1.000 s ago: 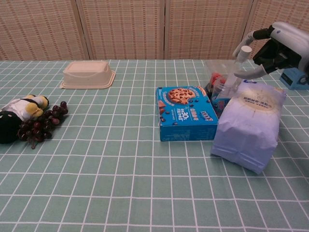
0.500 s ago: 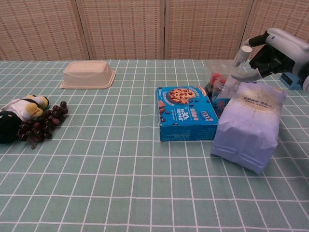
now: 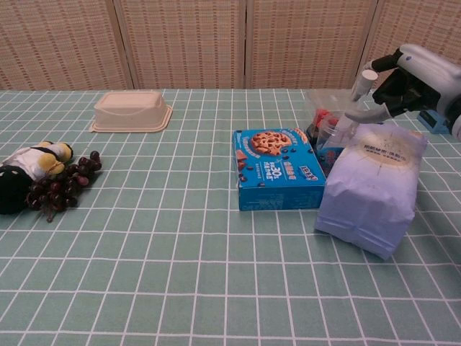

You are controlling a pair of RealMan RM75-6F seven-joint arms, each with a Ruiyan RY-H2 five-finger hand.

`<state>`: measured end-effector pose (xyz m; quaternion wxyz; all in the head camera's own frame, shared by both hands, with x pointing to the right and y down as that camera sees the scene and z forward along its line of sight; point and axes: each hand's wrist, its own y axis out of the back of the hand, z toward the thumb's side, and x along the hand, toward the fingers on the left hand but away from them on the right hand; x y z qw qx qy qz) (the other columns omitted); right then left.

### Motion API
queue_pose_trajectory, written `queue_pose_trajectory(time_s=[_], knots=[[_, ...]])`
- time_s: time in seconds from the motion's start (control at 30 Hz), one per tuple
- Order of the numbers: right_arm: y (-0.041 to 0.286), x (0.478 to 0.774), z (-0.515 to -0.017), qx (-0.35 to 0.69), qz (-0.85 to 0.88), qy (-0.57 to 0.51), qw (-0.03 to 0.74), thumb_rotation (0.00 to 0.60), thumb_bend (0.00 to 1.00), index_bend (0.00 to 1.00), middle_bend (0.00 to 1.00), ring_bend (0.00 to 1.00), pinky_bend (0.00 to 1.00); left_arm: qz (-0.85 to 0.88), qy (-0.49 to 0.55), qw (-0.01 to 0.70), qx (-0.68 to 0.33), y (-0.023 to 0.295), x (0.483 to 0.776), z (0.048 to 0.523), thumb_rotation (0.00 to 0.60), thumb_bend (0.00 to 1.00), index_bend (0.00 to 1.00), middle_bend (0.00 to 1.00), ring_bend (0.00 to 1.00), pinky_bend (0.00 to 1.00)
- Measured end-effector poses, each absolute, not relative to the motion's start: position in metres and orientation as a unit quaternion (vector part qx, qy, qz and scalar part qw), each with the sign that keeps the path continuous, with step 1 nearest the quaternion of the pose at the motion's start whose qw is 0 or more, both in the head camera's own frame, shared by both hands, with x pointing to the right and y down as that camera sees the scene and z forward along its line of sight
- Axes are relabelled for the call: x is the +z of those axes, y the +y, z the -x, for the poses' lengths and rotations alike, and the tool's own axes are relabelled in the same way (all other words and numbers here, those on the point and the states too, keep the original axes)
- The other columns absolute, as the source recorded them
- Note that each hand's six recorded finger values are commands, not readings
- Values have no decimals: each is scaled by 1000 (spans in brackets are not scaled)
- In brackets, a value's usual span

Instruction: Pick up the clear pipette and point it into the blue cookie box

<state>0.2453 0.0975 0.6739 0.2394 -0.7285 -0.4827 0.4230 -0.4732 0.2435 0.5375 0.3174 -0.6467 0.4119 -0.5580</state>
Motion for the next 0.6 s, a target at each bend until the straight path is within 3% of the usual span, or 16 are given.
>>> queue_pose_trajectory(time_s=[0.6], knots=[[97,623,-249,355,738,-506,271,600,401,657,1000,1000,1000,647,407,316,-562,244,540,473,600,154,496,435,353,485]])
